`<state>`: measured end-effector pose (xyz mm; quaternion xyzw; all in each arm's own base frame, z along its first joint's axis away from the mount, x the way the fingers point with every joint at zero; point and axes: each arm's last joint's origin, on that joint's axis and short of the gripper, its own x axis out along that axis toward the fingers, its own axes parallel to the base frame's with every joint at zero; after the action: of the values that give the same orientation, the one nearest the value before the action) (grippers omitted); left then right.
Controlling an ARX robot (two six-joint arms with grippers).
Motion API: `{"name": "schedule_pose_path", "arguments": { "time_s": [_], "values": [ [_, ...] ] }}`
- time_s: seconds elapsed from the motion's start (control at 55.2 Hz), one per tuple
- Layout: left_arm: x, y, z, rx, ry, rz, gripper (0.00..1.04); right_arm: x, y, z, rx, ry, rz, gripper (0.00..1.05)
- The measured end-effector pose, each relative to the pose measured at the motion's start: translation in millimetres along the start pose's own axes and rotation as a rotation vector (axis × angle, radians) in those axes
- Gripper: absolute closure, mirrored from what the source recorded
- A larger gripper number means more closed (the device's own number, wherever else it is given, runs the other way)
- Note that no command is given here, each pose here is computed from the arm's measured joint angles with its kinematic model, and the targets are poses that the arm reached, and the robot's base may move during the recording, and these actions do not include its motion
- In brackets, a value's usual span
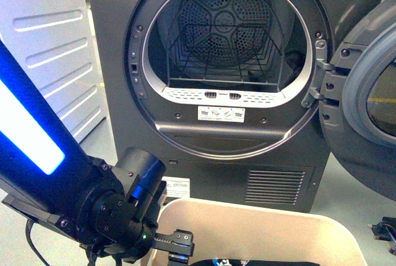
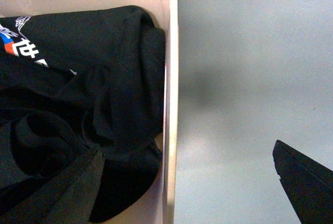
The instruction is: Move hamper under clothes hanger
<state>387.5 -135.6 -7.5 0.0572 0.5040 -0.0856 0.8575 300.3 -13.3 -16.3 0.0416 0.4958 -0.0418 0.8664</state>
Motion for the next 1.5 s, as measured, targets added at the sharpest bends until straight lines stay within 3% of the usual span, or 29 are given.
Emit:
{"name": "schedule_pose_path", "arguments": {
  "time_s": [0.272,0.308,0.507,0.616,0.924,1.268,1.503],
  "values": [
    [14.9,-9.0,-7.9,0.019,0.044,0.006,0.07,15.2,-1.1,-8.5,-0.002,0.042,-0.020,0.08],
    [16.1,-10.2,-8.6,0.020,0.048,0.006,0.12,17.2,-1.3,-10.1,-0.002,0.049,-0.024,0.08],
    [18.4,-13.3,-10.1,0.010,0.073,0.021,0.39,24.4,-2.4,-15.1,-0.007,0.071,-0.040,0.34],
    [19.9,-15.2,-11.2,-0.007,0.088,0.030,0.60,28.4,-3.0,-17.4,-0.012,0.085,-0.045,0.55],
    [21.5,-17.7,-12.0,-0.015,0.069,0.036,1.02,29.6,-2.5,-17.2,-0.019,0.090,-0.038,1.00],
    [18.2,-16.2,-17.2,-0.016,0.060,0.037,1.01,22.9,2.5,-14.8,-0.024,0.095,-0.032,1.02],
    [4.8,-13.6,-14.2,-0.021,0.049,0.038,1.01,3.9,8.9,1.0,-0.040,0.053,-0.029,1.02]
  ]
}}
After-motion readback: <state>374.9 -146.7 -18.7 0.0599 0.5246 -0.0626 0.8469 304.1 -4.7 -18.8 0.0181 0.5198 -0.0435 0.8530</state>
